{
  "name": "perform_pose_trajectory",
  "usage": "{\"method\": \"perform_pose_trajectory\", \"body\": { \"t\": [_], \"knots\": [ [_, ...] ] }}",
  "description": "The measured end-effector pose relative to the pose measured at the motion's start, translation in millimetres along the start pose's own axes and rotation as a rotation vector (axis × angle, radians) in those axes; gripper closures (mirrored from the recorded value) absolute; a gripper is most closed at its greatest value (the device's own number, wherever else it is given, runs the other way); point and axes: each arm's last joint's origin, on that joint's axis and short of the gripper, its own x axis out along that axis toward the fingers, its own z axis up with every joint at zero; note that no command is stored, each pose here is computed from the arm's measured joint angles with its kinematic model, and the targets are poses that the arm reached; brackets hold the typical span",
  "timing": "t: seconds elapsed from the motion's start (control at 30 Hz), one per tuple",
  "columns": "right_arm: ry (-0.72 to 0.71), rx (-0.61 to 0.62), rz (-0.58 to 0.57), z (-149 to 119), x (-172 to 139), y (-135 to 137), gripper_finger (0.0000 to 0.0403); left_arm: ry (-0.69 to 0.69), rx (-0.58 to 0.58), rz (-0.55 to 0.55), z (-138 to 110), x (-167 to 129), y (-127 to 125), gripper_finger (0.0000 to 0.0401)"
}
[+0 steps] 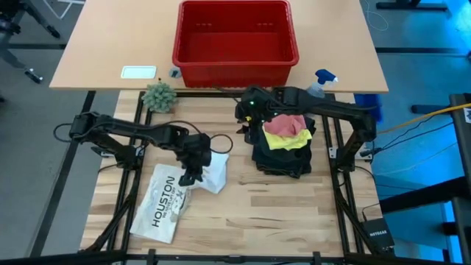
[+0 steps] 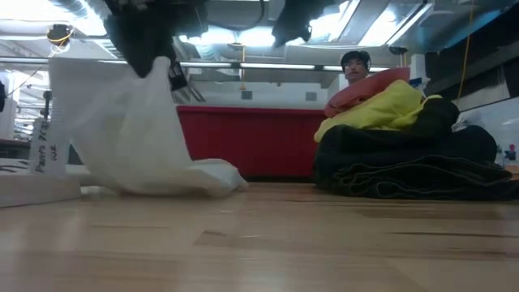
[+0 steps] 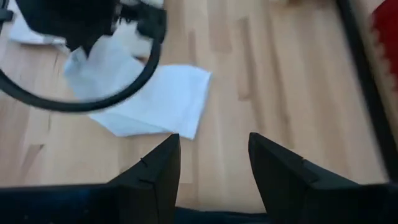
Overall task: Fold laundry
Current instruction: Fold the white panty
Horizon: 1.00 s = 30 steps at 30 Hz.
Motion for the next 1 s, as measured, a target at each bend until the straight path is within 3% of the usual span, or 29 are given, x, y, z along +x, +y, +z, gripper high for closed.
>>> {"method": "perform_pose_trajectory", "body": {
  "t": [0.1, 0.2, 0.4, 0.5, 0.73, 0.87, 1.0],
  "knots": [
    [0.022, 0.037, 0.03, -6, 10, 0, 0.0222, -0.012, -0.025, 0.113, 4, -10, 5, 0.0401],
    [0.005, 0.05, 0.052, -5, 8, 1, 0.0222, -0.083, 0.014, 0.225, 14, -38, 2, 0.0401],
    [-0.024, 0.041, -0.045, -5, -11, 1, 0.0222, -0.273, 0.04, 0.291, 39, -89, -7, 0.0401],
    [-0.037, 0.035, -0.112, -5, -16, -3, 0.0222, -0.346, 0.048, 0.272, 49, -109, -22, 0.0401],
    [-0.046, 0.034, -0.095, -5, -18, -7, 0.0222, -0.379, 0.024, 0.099, 56, -146, -64, 0.0401],
    [-0.057, 0.028, -0.082, -4, -18, -6, 0.0222, -0.295, -0.032, 0.074, 48, -143, -63, 0.0401],
    [-0.061, 0.021, -0.075, -4, -18, -6, 0.0222, -0.22, -0.028, 0.129, 45, -124, -37, 0.0401]
  ]
}}
